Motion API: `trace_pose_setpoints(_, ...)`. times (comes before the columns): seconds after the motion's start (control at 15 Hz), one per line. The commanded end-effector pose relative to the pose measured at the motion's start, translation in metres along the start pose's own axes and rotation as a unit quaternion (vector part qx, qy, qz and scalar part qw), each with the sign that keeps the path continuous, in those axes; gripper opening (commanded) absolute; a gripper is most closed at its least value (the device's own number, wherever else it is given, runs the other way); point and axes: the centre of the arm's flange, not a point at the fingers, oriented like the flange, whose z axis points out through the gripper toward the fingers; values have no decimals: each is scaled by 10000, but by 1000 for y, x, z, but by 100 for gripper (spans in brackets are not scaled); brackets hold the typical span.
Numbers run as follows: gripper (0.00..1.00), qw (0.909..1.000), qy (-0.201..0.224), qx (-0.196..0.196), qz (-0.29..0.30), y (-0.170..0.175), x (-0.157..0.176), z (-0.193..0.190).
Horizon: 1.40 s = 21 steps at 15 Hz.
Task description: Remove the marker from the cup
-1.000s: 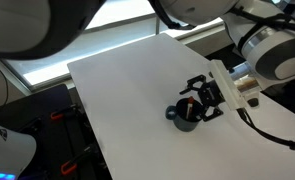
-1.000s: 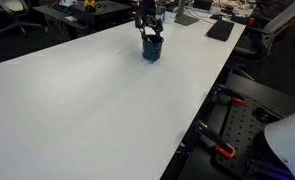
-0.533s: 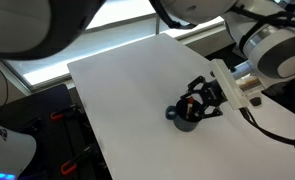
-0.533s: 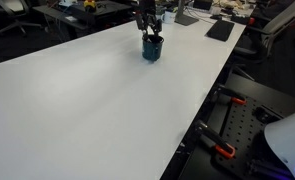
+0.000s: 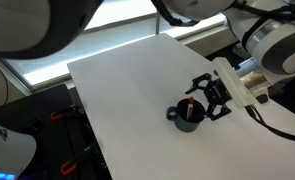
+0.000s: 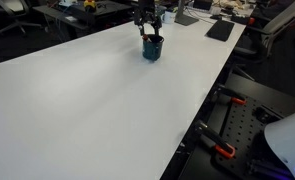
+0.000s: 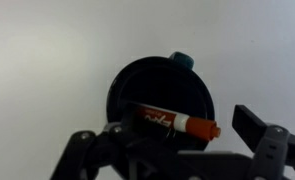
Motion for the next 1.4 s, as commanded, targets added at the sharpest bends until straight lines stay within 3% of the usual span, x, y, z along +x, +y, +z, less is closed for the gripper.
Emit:
trace_pose_setpoints(0.0,99,9992,263,-300,68,0,0,-17)
trace_pose_setpoints(0.33,100,9989,303,-351,61,3,4,-18)
trace_pose_setpoints(0.4,90,9989,282,-375,33,2,5,-16)
trace_pose_setpoints(0.47,88,9989,263,-397,10,1,5,-16)
trace_pose_setpoints(0.6,66,9986,243,-461,-9,2,5,-15)
trace_pose_setpoints(0.67,62,9986,233,-485,-21,1,5,-14)
trace_pose_setpoints(1.13,5,9981,203,-573,-62,-4,6,-12)
trace_pose_setpoints(1.2,3,9980,194,-591,-63,-4,7,-12)
trace_pose_setpoints(1.27,9,9980,191,-604,-60,-4,7,-12)
trace_pose_setpoints(1.33,35,9979,193,-616,-52,-4,7,-12)
